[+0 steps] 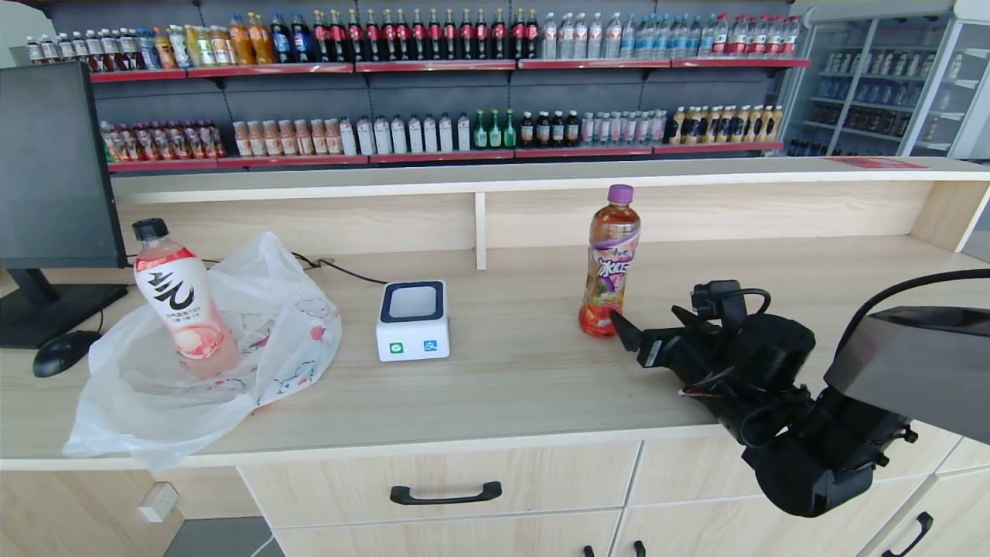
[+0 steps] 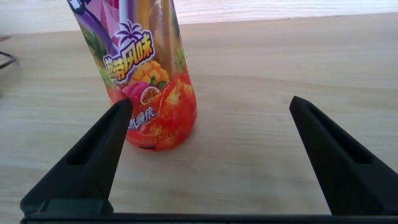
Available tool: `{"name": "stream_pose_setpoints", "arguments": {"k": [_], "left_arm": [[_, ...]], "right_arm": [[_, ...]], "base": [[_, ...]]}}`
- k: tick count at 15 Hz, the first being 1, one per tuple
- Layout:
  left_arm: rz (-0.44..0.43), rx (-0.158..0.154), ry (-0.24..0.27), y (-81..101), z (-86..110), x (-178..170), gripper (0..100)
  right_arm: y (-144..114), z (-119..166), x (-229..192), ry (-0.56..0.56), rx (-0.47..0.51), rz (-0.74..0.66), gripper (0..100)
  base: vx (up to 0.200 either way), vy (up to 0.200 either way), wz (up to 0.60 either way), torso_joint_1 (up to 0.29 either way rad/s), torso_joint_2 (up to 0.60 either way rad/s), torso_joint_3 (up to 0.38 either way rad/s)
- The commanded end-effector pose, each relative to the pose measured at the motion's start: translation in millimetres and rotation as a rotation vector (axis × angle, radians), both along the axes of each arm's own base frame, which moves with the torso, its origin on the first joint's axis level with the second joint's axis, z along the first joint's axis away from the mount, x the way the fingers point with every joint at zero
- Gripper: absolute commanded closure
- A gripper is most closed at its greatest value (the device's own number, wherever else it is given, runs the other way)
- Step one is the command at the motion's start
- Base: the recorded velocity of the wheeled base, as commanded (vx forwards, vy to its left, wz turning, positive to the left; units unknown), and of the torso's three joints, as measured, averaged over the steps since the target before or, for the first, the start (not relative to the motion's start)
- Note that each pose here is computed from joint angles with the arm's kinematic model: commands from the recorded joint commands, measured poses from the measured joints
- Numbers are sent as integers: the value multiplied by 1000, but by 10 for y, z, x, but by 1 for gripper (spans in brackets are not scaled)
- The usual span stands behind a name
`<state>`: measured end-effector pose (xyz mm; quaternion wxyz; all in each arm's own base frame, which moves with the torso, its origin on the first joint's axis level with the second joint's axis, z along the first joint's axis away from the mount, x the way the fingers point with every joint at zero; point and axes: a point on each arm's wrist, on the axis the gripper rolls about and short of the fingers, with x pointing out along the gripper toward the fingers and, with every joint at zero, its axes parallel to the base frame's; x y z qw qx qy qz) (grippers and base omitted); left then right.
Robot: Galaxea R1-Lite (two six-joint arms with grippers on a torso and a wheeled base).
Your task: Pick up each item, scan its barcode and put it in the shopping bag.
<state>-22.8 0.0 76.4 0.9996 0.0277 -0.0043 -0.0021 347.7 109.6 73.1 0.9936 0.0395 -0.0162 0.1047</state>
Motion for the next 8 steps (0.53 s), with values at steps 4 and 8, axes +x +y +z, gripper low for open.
{"name": "stream_pose_setpoints", "arguments": {"k": [4,8], "left_arm": [[0,0,-1,0,0,0,0],[0,0,-1,0,0,0,0]], "right_arm": [[-159,18,15,1,1,-43,0],[68,141,-57,-37,12,23,0]], "base": [[0,0,0,0,0,0],[0,0,0,0,0,0]]}}
